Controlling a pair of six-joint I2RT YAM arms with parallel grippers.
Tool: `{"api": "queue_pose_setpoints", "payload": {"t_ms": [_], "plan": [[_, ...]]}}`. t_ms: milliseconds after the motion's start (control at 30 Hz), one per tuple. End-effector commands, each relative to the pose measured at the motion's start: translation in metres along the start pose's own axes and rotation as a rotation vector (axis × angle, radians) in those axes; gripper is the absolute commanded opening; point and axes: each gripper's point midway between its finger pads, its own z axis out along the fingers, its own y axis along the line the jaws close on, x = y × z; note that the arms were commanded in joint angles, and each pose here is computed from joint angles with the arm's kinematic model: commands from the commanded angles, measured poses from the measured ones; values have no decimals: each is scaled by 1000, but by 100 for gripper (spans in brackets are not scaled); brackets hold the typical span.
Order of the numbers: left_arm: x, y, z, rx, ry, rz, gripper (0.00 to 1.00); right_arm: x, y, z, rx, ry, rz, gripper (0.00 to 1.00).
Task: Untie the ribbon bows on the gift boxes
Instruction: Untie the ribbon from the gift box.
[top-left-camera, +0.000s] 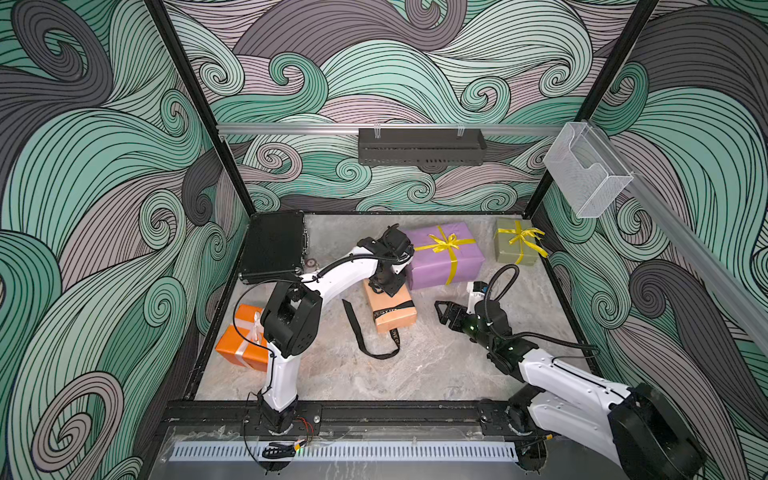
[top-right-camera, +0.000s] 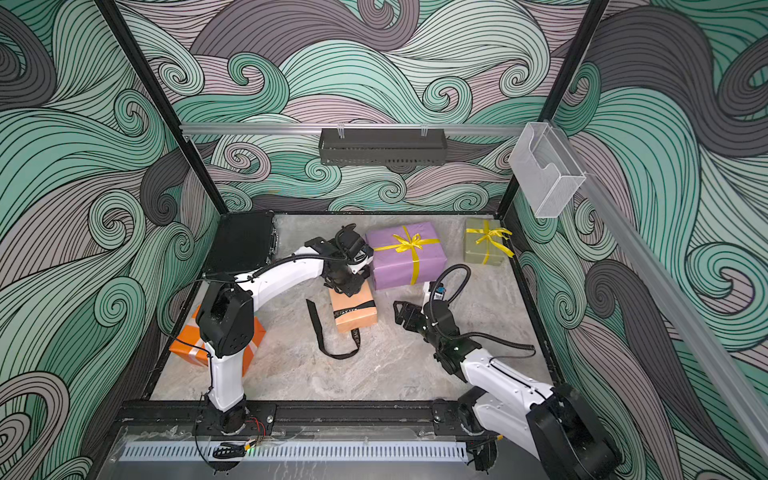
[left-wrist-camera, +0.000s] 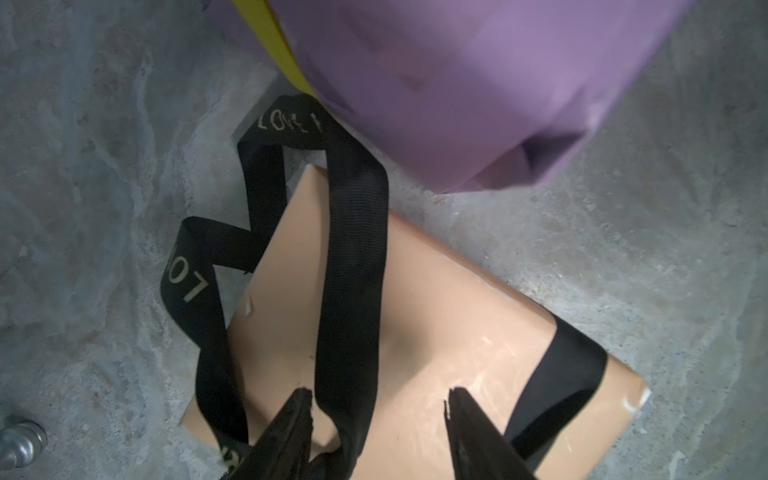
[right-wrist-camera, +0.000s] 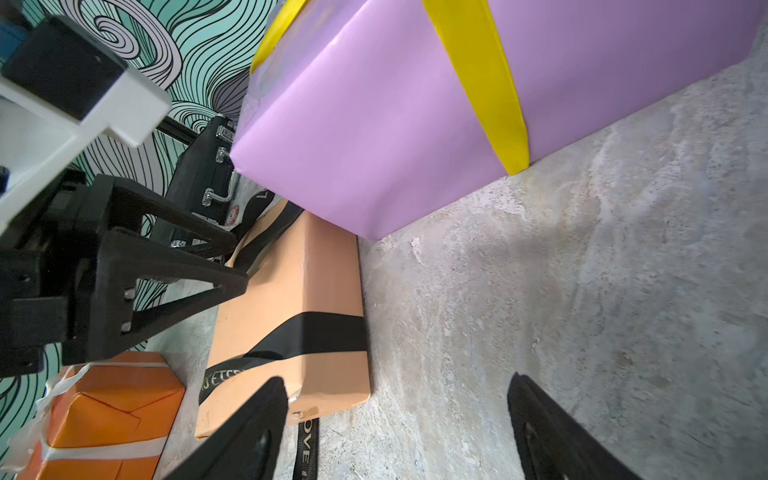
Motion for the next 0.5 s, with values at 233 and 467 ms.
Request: {"api": "queue_pose_setpoints", "payload": {"t_ms": [233, 467], "plan": [[-8, 2, 8, 11, 17, -20, 53, -5, 15, 5, -55, 8, -20, 84], [-10, 9, 9, -1, 12, -42, 47, -5, 16, 6, -61, 13, -21, 84]]}}
